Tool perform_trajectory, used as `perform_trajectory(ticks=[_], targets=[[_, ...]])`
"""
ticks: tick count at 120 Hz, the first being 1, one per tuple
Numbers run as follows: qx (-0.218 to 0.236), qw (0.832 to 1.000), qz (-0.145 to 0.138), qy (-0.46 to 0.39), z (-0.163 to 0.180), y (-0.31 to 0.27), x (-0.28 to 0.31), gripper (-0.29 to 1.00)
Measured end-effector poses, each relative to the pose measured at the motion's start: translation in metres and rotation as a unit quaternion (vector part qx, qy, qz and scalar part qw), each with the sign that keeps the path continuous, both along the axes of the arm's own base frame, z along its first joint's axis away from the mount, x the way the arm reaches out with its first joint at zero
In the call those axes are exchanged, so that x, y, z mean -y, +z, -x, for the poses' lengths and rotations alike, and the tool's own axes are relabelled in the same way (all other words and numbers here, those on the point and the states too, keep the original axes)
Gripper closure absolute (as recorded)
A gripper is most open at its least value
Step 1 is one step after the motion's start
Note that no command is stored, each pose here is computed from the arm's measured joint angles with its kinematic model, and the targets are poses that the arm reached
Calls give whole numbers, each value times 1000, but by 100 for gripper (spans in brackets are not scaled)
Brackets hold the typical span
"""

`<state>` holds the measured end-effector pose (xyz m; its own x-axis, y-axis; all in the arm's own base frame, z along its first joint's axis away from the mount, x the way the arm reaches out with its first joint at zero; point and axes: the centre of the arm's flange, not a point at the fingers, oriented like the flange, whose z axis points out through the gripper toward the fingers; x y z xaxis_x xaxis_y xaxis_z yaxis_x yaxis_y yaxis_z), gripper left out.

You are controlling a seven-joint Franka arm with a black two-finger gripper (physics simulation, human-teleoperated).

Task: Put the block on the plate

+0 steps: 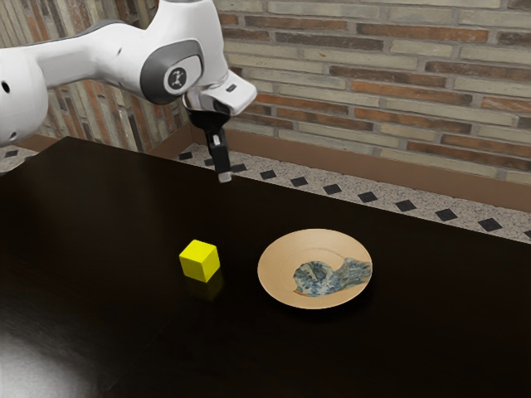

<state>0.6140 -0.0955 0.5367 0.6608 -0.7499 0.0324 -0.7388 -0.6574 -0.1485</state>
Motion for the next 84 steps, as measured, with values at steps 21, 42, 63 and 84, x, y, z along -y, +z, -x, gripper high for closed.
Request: perform_trajectory(ticks=[21,42,63,84], targets=[[-13,1000,-7,-23,3,-2,-3,0],[-52,999,-17,-3,-3,-44,-42,0],[-98,995,-21,25,-14,-105,-67,0],[-120,990,13,70,-12,-153,-76,0]])
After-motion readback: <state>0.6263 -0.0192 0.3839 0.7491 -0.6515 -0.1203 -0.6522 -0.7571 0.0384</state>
